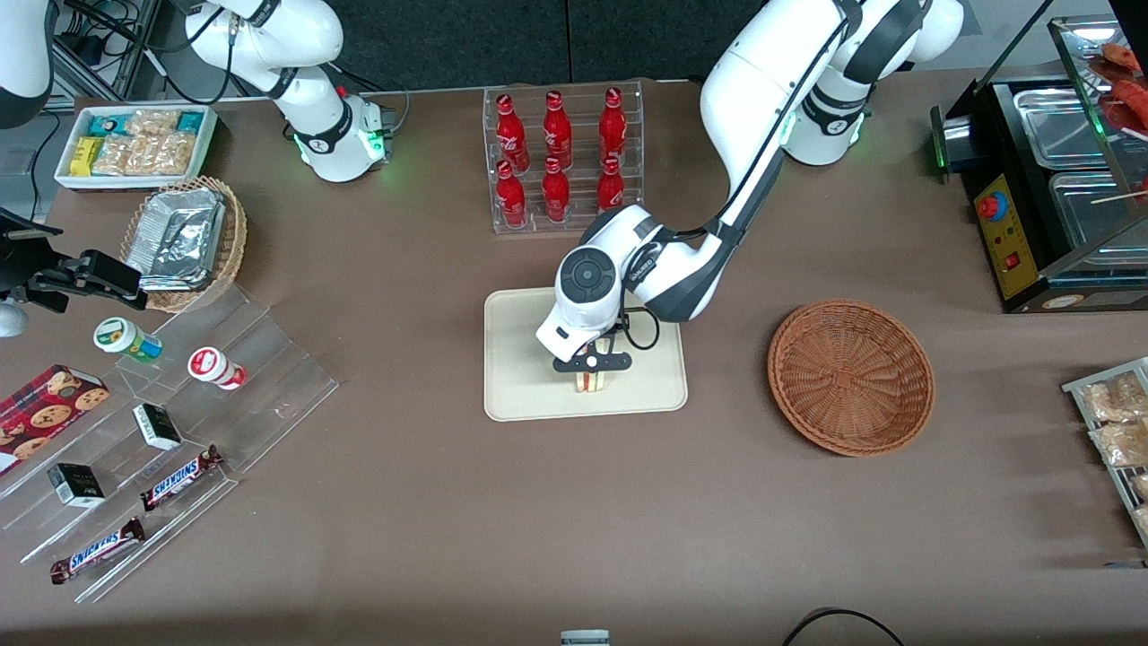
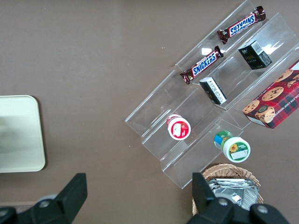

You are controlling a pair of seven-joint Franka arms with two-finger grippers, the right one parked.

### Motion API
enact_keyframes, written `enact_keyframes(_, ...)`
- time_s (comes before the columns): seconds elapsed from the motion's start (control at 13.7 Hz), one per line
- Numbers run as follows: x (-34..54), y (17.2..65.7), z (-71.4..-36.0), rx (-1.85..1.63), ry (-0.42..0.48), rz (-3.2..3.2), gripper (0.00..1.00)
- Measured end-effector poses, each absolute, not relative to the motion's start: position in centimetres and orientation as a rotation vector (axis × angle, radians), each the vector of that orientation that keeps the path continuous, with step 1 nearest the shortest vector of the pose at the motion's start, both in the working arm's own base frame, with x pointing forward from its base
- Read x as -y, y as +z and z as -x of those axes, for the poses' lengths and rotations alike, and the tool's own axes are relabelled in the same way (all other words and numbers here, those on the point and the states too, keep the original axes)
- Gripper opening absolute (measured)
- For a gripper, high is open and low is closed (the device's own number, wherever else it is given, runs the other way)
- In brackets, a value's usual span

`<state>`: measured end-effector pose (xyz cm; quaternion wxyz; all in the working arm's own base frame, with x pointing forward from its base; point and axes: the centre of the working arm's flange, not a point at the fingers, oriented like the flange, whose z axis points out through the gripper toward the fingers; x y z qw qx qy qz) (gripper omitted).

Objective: Place sandwich from basket to tray
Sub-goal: 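Lower the sandwich onto the tray and open the left gripper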

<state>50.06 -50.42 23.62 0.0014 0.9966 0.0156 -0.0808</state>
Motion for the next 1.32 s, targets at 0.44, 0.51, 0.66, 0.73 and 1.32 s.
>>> enact_keyframes(0.44, 50.4, 23.0, -50.0, -0.050, -0.263, -3.132, 0.61)
enact_keyframes(0.51, 50.4, 22.9, -50.0, -0.050, -0.263, -3.132, 0.70)
enact_keyframes(0.66, 50.4, 23.2, -50.2, -0.050, -0.254, -3.128, 0.90)
enact_keyframes(0.73, 50.5, 23.6, -50.6, -0.048, -0.242, -3.123, 0.99)
enact_keyframes(1.32, 46.4, 29.9, -55.0, 0.151, -0.245, -3.120, 1.00)
